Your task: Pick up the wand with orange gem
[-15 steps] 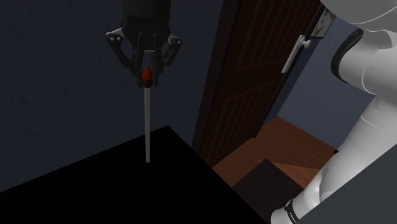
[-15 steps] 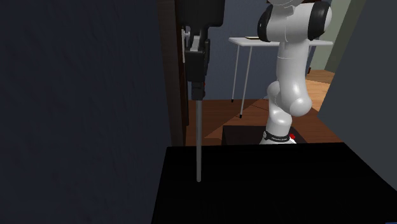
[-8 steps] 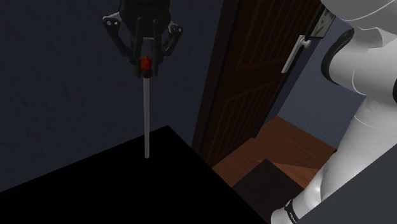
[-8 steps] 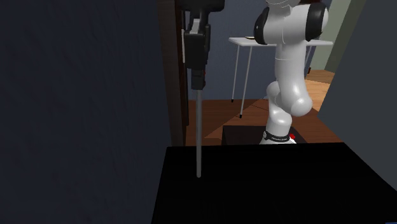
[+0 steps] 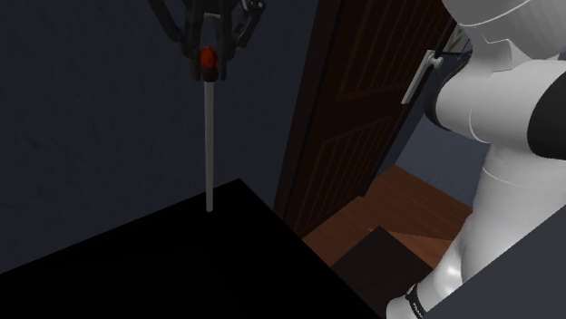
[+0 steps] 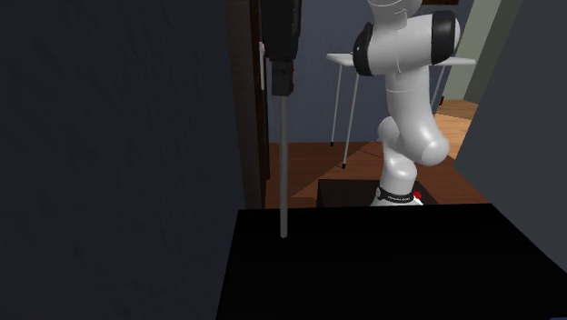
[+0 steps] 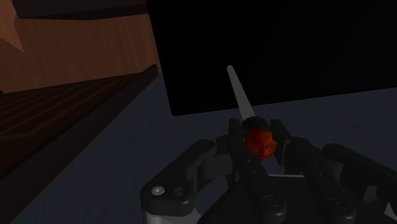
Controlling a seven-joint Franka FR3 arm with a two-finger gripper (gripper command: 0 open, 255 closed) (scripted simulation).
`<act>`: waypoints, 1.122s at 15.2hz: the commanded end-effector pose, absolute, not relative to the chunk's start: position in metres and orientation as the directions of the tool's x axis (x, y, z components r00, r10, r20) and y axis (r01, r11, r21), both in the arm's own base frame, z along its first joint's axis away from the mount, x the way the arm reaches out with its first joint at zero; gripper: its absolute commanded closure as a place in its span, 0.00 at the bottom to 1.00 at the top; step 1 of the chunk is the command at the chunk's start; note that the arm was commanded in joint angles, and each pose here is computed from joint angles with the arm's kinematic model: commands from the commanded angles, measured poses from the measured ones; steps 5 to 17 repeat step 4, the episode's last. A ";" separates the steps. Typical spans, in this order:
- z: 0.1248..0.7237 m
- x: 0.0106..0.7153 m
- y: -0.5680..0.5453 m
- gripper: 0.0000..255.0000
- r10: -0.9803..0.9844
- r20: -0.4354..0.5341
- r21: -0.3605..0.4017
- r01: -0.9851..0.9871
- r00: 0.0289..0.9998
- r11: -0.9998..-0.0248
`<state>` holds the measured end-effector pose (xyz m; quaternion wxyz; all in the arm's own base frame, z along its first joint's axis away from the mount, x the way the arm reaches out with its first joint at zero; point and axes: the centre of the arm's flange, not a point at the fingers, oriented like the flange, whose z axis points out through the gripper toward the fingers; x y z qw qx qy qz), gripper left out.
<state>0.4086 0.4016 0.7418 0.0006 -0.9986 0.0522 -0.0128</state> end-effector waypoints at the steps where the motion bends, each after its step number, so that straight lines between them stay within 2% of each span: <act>1: 0.752 0.408 0.401 1.00 -0.106 0.025 -0.001 -0.106 0.994 -0.994; 17: 0.758 0.408 0.401 1.00 -0.106 0.025 -0.001 -0.106 0.994 -0.994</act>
